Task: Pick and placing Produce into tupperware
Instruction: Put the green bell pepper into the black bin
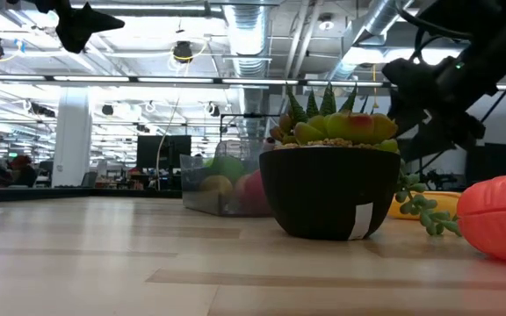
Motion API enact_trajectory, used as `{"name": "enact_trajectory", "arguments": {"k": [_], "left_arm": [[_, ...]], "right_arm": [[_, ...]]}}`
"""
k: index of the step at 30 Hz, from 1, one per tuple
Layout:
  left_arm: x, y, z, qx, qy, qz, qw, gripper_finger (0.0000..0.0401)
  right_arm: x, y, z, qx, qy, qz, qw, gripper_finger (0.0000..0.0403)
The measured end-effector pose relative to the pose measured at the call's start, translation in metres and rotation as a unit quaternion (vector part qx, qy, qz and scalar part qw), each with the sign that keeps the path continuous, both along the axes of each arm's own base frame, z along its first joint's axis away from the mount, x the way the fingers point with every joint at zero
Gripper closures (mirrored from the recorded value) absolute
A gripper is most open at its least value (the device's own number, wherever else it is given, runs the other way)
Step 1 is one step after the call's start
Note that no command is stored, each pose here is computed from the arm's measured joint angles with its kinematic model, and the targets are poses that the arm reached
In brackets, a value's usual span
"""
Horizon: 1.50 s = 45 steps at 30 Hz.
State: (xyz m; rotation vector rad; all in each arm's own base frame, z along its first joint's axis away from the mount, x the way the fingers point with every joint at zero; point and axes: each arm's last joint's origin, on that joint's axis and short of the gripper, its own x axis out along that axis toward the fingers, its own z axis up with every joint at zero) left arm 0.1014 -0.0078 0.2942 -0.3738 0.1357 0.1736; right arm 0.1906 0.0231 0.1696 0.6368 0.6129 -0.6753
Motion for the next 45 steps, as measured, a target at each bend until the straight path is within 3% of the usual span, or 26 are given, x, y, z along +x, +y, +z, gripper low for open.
{"name": "enact_trajectory", "arguments": {"k": [8, 21, 38, 45], "left_arm": [[0.000, 0.000, 0.000, 0.000, 0.000, 0.000, 1.000, 0.0132], [0.000, 0.000, 0.000, -0.005, 0.000, 0.000, 1.000, 0.0132], [0.000, 0.000, -0.002, -0.006, 0.007, 0.001, 1.000, 0.0132], [0.000, 0.001, -0.002, -0.004, 0.011, 0.010, 1.000, 0.0132]], "right_arm": [[0.005, -0.010, 0.001, 0.072, -0.019, 0.001, 0.997, 0.0101], [0.009, -0.024, 0.003, 0.102, -0.031, 0.005, 0.994, 0.0101], [0.006, -0.046, 0.001, 0.106, -0.019, -0.034, 0.994, 0.0101], [0.017, -0.048, 0.007, 0.095, 0.011, -0.010, 0.995, 0.0101]]}}
